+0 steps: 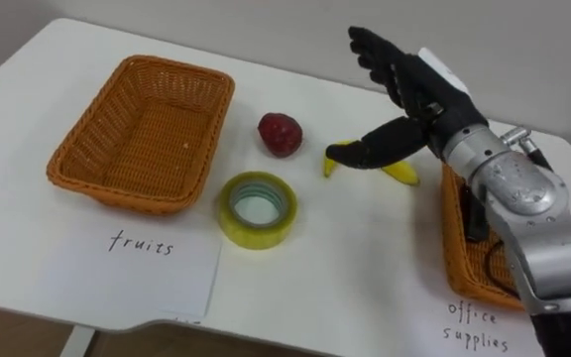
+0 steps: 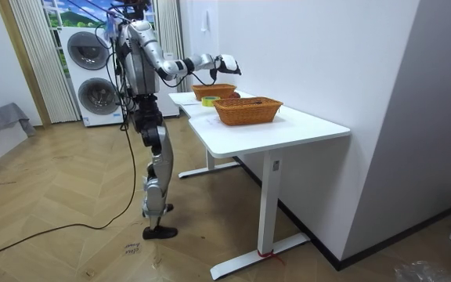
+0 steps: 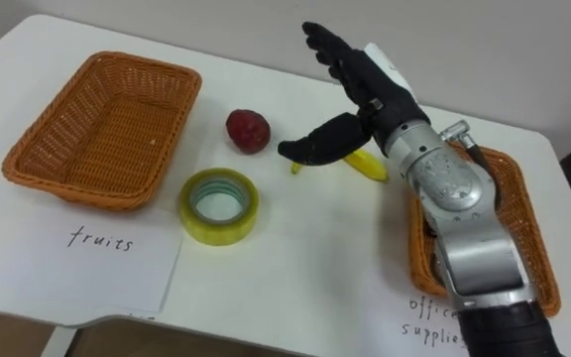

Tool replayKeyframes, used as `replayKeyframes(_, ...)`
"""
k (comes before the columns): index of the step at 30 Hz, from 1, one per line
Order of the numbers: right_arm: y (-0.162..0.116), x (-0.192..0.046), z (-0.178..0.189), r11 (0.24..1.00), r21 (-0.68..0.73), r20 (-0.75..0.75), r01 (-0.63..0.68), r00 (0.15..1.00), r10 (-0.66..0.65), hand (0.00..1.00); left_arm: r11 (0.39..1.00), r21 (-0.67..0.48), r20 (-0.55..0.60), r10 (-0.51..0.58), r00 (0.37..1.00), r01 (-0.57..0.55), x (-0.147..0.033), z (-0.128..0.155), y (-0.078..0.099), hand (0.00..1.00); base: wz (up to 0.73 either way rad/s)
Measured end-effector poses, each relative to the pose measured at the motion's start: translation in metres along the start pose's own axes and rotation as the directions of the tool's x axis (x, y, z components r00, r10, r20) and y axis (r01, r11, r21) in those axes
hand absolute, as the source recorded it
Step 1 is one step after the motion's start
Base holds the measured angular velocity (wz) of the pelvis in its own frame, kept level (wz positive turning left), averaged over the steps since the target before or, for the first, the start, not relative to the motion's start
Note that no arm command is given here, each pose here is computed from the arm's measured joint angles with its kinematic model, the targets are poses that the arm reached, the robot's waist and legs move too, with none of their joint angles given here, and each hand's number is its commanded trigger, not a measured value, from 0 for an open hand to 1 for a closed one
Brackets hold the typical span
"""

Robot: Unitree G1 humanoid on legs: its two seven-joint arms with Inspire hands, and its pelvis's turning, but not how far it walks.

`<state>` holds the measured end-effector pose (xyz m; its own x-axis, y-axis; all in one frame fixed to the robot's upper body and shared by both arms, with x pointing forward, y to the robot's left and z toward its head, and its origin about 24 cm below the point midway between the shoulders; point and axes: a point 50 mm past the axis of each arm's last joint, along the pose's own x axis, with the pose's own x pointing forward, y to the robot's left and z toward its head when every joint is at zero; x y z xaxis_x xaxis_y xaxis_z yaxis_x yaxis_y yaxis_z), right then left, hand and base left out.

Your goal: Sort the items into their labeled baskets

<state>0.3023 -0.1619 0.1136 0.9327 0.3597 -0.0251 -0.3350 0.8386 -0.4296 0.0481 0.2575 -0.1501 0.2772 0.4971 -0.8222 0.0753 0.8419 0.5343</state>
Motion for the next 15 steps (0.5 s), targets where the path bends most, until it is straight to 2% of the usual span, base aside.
replayKeyframes(15,0.012,0.004,-0.008,0.999,-0.048,-0.048,-0.026,0.999,0.023,0.00,0.998,0.024,-0.001,0.058,0.998,-0.058,-0.001,-0.001,0.002,0.00,0.02)
